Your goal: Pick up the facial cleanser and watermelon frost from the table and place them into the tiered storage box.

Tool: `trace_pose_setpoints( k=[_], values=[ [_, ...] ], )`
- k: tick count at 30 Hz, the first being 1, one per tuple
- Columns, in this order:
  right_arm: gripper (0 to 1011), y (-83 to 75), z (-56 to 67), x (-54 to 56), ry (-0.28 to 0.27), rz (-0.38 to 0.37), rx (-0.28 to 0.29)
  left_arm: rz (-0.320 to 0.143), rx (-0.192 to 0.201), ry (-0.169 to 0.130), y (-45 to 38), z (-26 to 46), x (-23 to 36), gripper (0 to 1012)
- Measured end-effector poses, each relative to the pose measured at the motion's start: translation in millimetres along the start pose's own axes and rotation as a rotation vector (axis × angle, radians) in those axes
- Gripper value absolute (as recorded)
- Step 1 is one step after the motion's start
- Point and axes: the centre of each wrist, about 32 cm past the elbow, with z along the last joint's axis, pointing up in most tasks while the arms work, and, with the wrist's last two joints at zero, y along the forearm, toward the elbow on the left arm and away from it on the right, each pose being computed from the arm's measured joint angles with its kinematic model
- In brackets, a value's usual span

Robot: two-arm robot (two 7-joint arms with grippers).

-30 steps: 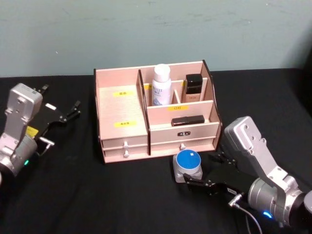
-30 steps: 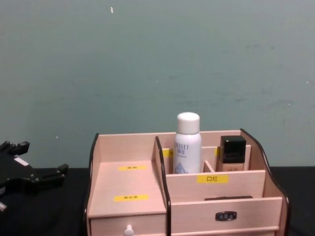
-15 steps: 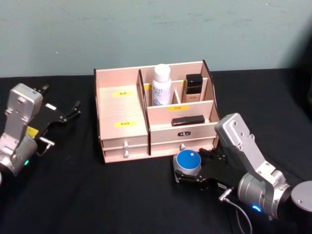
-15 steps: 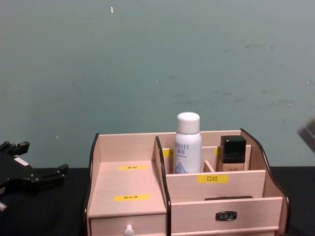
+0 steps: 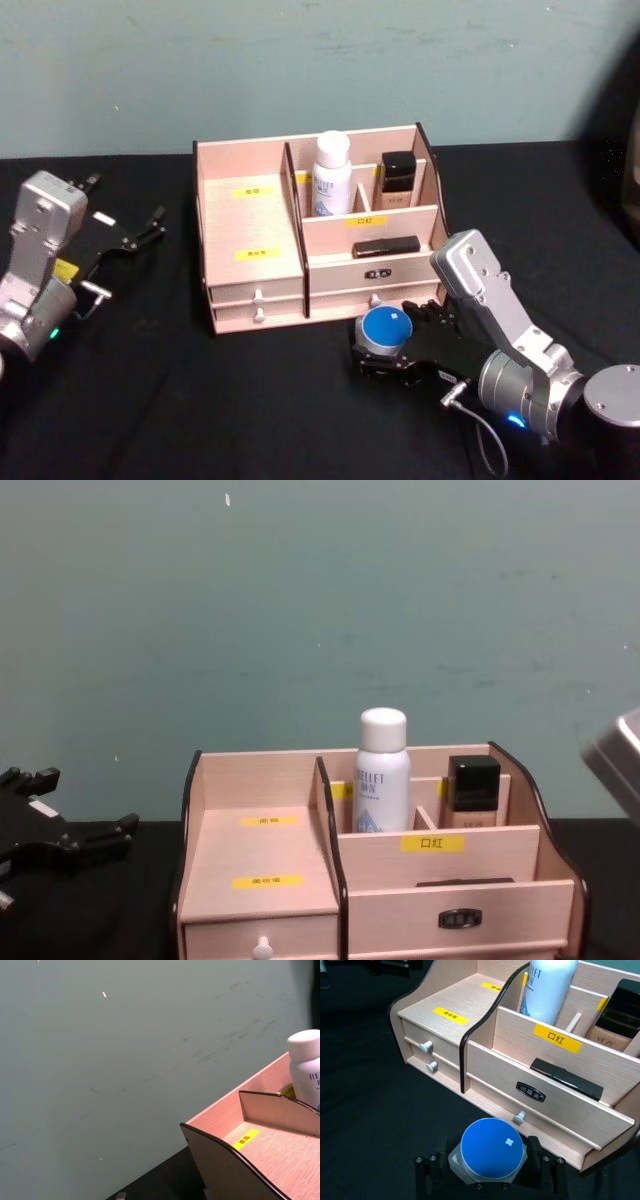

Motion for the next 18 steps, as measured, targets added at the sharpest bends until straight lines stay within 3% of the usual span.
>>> trace_pose_setpoints(
  k=[18],
  values=[
    [982, 2.6, -0.2, 0.1, -0.006, -0.002, -0.003, 0.000, 0.000, 0.000, 0.0, 0.0, 0.0, 1001]
  ],
)
